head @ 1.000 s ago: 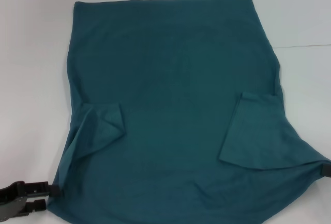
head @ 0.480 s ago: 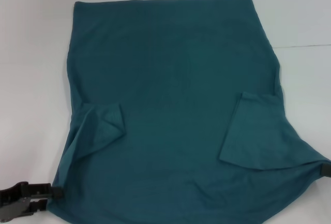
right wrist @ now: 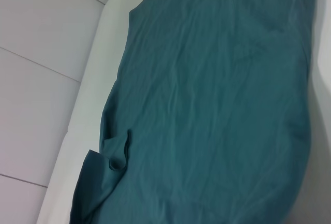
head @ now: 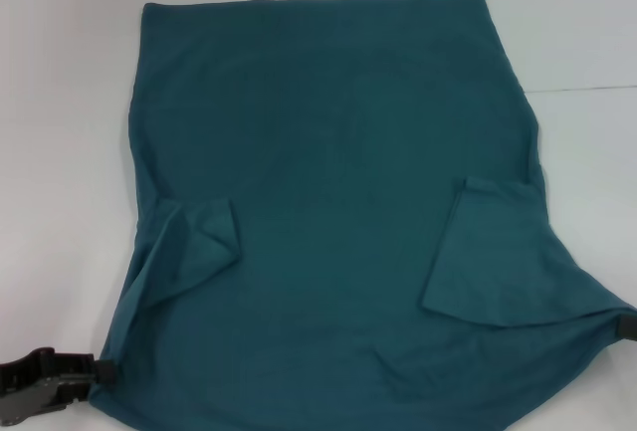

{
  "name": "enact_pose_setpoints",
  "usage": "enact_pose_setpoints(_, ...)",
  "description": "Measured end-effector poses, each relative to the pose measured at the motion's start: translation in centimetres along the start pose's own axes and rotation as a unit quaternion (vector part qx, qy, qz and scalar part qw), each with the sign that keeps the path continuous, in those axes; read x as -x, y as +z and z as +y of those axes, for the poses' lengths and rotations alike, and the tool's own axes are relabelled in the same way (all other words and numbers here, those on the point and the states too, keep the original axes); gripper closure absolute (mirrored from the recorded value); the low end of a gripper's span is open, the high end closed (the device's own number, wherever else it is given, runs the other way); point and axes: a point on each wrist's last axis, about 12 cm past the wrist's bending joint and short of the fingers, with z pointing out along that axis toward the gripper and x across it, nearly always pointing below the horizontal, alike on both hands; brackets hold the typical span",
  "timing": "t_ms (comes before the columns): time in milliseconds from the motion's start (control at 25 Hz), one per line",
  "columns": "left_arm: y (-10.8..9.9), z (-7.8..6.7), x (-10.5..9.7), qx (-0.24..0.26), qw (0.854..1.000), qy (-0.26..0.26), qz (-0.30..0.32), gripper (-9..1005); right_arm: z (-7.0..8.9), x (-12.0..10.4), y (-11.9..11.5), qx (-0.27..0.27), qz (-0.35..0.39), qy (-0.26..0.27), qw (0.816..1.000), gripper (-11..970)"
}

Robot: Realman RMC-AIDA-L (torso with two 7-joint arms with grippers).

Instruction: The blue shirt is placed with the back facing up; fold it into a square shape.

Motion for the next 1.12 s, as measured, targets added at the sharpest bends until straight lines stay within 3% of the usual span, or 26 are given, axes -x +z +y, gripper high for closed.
enact_pose_setpoints(80, 0.0, 0.0, 0.0, 0.0, 1.0, 0.0, 0.0, 622, 0.0, 0.0, 0.0, 0.0, 0.0, 0.0, 1.0, 930)
enact_pose_setpoints(1120, -0.9, 0.6, 0.4, 0.01, 1.0, -0.01, -0.025, 648, 0.0, 0.0, 0.0, -0.002, -0.001, 0.0, 1.0, 930)
